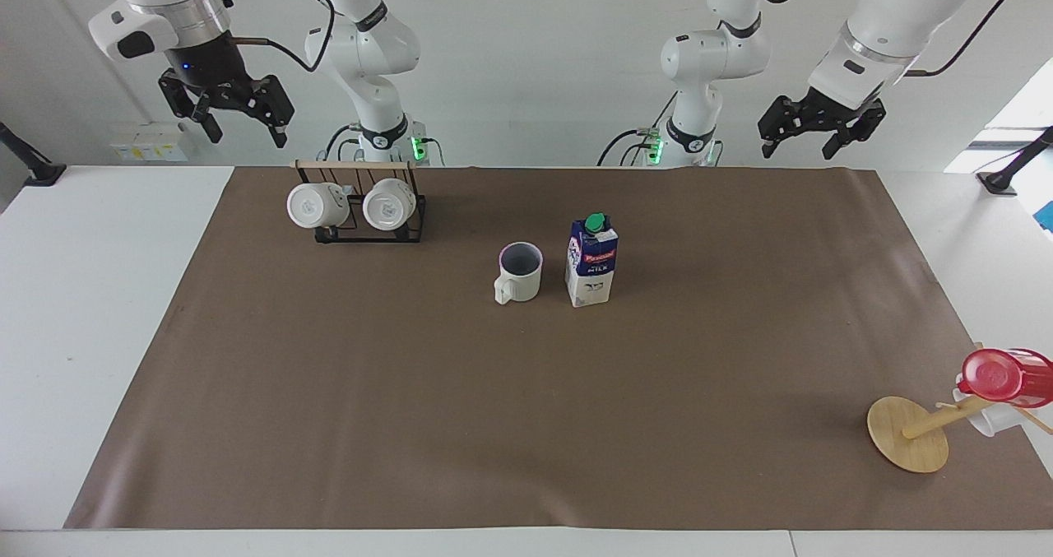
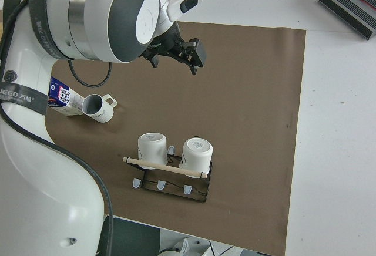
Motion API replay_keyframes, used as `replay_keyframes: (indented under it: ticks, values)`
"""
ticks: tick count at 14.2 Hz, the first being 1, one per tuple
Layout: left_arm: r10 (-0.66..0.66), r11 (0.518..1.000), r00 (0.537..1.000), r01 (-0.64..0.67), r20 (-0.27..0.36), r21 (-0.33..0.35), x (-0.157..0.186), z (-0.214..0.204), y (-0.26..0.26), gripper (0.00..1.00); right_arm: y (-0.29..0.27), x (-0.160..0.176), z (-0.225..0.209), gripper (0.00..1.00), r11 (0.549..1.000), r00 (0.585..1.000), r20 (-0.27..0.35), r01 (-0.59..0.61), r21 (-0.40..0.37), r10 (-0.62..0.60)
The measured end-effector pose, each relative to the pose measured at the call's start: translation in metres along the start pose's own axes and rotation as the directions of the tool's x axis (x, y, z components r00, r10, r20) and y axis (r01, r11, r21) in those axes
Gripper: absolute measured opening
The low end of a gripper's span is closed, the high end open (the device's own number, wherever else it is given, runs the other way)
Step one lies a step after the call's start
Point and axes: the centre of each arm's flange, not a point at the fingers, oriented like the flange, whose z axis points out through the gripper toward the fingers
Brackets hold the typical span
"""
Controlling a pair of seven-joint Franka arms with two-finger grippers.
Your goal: Place cup and milk on table
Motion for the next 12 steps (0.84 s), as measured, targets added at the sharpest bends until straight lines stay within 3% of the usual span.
replay_keyframes:
  ticks: [12]
  values:
    - [-0.003, 1.0, 1.0, 0.003, 0.017, 0.01, -0.015, 0.007, 0.001, 1.0, 0.0, 0.0, 0.0, 1.0, 1.0, 1.0, 0.0, 0.0, 0.0, 0.0]
